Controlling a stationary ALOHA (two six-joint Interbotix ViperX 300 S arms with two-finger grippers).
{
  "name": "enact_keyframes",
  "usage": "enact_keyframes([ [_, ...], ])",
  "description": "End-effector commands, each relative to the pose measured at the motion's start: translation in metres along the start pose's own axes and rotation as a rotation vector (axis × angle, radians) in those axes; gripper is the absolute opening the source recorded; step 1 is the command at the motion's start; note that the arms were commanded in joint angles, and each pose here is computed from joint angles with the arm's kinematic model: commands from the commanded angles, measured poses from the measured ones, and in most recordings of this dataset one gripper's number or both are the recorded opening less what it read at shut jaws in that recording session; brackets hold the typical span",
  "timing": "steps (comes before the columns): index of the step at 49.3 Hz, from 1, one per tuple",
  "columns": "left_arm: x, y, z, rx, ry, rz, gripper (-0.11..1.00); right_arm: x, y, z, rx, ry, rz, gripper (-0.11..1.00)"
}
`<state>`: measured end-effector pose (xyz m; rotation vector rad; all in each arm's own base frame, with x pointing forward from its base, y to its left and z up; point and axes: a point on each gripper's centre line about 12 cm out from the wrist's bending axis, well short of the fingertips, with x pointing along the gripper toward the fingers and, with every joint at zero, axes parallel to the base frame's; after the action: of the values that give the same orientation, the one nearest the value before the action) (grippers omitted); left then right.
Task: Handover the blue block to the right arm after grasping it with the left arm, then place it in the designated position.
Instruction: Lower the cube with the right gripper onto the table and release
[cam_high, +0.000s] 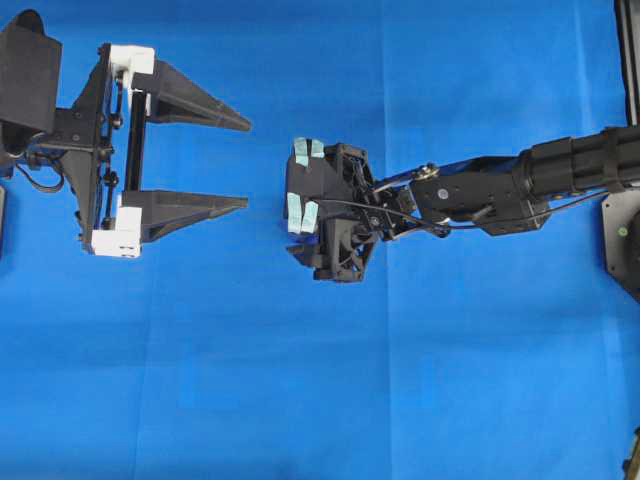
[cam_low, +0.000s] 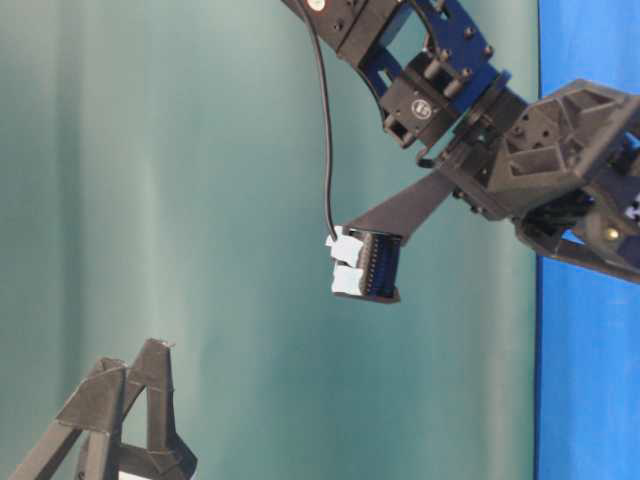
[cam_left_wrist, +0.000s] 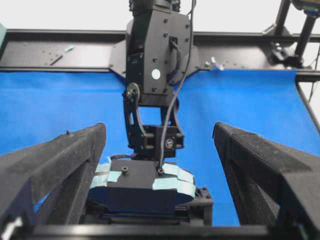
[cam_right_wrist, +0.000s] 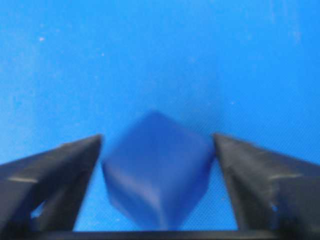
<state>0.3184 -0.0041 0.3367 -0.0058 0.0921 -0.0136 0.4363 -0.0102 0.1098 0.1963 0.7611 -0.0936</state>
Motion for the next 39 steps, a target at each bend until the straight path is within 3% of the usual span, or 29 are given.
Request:
enact_keyframes([
  [1, -0.007, -0.001, 0.016, 0.000, -0.052, -0.002, 0.93, -0.005, 0.002, 0.010, 0.004, -0.029, 0.008, 0.97],
  [8, -0.007, -0.001, 0.016, 0.002, -0.052, -0.002, 0.93, -0.005, 0.002, 0.011, 0.009, -0.031, 0.008, 0.88],
  [22, -0.008, -0.001, 0.016, 0.000, -0.051, -0.002, 0.93, -0.015, 0.005, 0.019, 0.008, -0.058, 0.013, 0.91],
  [39, -0.008, -0.001, 0.016, 0.002, -0.052, -0.002, 0.93, -0.080, 0.011, 0.055, 0.000, -0.138, -0.039, 0.91],
])
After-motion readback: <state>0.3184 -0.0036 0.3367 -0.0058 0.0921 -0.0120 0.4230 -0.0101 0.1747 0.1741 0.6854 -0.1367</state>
